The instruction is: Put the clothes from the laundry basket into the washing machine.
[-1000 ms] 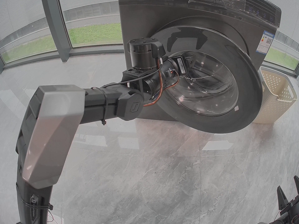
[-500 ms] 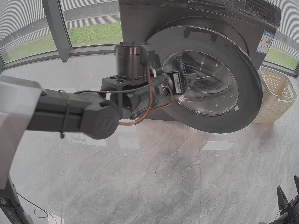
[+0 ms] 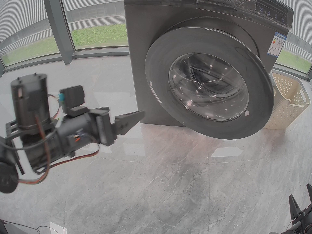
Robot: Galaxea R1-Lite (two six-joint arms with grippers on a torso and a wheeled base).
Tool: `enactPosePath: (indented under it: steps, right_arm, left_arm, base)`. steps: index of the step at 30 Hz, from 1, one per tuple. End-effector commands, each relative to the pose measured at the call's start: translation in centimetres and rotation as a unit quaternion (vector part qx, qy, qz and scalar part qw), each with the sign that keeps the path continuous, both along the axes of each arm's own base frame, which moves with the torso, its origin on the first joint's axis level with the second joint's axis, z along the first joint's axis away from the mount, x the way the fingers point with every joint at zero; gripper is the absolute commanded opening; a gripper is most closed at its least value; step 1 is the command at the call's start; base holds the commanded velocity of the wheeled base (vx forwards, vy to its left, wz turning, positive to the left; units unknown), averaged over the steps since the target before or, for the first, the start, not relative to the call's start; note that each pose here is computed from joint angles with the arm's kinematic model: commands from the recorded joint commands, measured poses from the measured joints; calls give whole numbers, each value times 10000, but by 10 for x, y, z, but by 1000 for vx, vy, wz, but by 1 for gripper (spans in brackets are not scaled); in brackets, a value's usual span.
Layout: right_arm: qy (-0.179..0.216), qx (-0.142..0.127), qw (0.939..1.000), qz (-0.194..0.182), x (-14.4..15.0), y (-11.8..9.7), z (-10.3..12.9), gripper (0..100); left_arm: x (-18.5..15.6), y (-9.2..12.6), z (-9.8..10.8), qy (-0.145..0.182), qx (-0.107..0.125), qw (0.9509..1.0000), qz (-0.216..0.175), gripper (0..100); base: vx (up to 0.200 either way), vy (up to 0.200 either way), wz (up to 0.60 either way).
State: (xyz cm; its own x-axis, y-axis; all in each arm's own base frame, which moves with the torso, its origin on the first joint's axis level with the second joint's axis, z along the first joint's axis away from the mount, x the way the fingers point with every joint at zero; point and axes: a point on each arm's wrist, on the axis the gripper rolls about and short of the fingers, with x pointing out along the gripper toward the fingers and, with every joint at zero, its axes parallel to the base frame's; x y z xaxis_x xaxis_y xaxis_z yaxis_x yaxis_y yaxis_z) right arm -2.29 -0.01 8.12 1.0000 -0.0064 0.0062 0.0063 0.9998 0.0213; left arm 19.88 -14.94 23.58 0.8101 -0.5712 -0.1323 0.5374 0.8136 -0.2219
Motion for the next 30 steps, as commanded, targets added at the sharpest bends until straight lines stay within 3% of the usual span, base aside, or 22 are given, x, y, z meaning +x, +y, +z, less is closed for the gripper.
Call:
enactPosePath:
  steps: [1, 2, 4, 6, 7, 9, 11, 12, 13, 15, 19, 20, 23, 30]
  right_arm:
    - [62, -14, 10000, -6, 1, 0, -5, 100]
    - [62, -14, 10000, -6, 1, 0, -5, 100]
    - [62, -22, 10000, 1, 1, 0, -5, 100]
    - [54, -14, 10000, 1, 1, 0, -5, 100]
    - [54, -30, 10000, 9, 1, 0, -5, 100]
    - [54, -60, 10000, 24, 1, 0, -5, 100]
    - [54, -91, 9999, 47, 1, 0, -5, 100]
    - [54, -76, 9999, 55, 1, 0, -5, 100]
    - [54, -83, 9999, 55, 1, 0, -5, 100]
    - [69, -91, 9999, 47, 1, 0, -5, 100]
    - [54, -106, 9999, 47, 1, 0, -5, 100]
    - [62, -114, 9999, 47, 1, 0, -5, 100]
    - [54, -114, 9999, 47, 1, 0, -5, 100]
    - [62, -106, 9999, 47, 1, 0, -5, 100]
  left_arm:
    - [-188, 145, -114, -1273, 325, 9828, 1299, 100]
    - [-188, 145, -114, -1273, 325, 9828, 1299, 100]
    - [-206, 149, -131, -1340, 438, 9772, 1590, 100]
    - [-213, 149, -142, -1268, 574, 9737, 1803, 100]
    - [-215, 149, -149, -1083, 705, 9738, 1872, 100]
    - [-214, 149, -151, -896, 705, 9748, 1916, 100]
    - [-214, 150, -152, -821, 608, 9707, 2174, 100]
    - [-214, 151, -153, -739, 650, 9652, 2422, 100]
    - [-214, 151, -154, -680, 747, 9552, 2780, 100]
    - [-218, 150, -160, -563, 971, 9407, 3200, 100]
    - [-218, 150, -159, -705, 952, 9433, 3100, 100]
    - [-220, 150, -159, -898, 968, 9467, 2939, 100]
    - [-222, 149, -160, -1003, 918, 9498, 2819, 100]
    - [-222, 149, -160, -978, 871, 9499, 2838, 100]
  base:
    - [0, 0, 0]
    - [0, 0, 0]
    - [0, 0, 0]
    - [0, 0, 0]
    - [0, 0, 0]
    - [0, 0, 0]
    - [0, 0, 0]
    - [0, 0, 0]
    - [0, 0, -600]
    - [0, 0, -600]
    - [0, 0, 0]
    - [0, 0, 0]
    - [0, 0, 0]
    - [0, 0, 0]
